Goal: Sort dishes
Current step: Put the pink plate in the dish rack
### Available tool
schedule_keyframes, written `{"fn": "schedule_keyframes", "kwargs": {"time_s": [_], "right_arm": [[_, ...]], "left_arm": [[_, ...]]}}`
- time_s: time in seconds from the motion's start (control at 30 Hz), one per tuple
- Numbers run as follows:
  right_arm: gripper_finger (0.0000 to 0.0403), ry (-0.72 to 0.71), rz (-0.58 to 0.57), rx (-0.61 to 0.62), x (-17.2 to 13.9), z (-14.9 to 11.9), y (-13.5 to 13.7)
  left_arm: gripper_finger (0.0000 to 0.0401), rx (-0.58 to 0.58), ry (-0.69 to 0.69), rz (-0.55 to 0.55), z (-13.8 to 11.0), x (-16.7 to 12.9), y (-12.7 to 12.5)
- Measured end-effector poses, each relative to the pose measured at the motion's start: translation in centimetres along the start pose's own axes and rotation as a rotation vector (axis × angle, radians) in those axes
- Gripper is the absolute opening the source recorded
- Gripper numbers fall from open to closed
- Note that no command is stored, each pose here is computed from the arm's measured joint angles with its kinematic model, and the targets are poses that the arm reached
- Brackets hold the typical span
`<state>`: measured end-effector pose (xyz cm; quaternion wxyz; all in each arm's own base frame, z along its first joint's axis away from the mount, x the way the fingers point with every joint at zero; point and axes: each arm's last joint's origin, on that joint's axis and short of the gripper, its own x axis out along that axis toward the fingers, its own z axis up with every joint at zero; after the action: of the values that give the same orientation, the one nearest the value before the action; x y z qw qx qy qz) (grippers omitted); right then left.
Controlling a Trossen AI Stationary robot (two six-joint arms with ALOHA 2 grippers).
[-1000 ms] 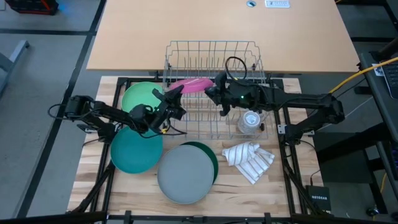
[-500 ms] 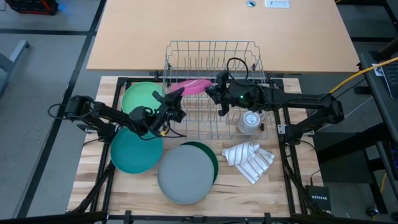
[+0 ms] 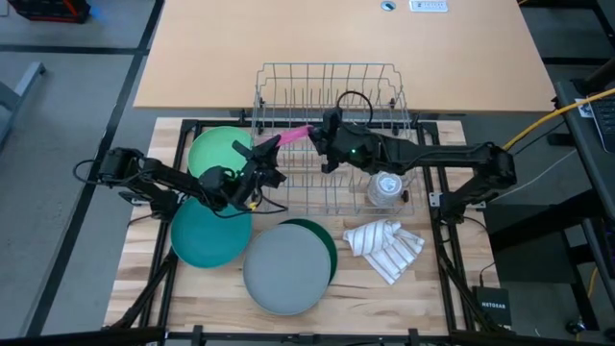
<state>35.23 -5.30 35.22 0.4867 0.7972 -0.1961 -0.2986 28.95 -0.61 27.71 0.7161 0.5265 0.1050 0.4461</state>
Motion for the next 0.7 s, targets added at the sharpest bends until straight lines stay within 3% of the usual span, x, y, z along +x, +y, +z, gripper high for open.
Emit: {"fn": "schedule_keyframes", "kwargs": {"time_s": [0.4, 0.7], "right_arm": [[0.0057, -0.007, 0.035, 0.008, 0.67, -0.3, -0.25], [0.0015, 0.011, 0.048, -0.026, 0.61, -0.43, 0.01]], "left_arm": [[0.0001, -0.044, 0.002, -0.031, 0.04, -0.04, -0.42], [0.0026, -0.187, 0.0, -0.037, 0.1, -0.11, -0.53]]}}
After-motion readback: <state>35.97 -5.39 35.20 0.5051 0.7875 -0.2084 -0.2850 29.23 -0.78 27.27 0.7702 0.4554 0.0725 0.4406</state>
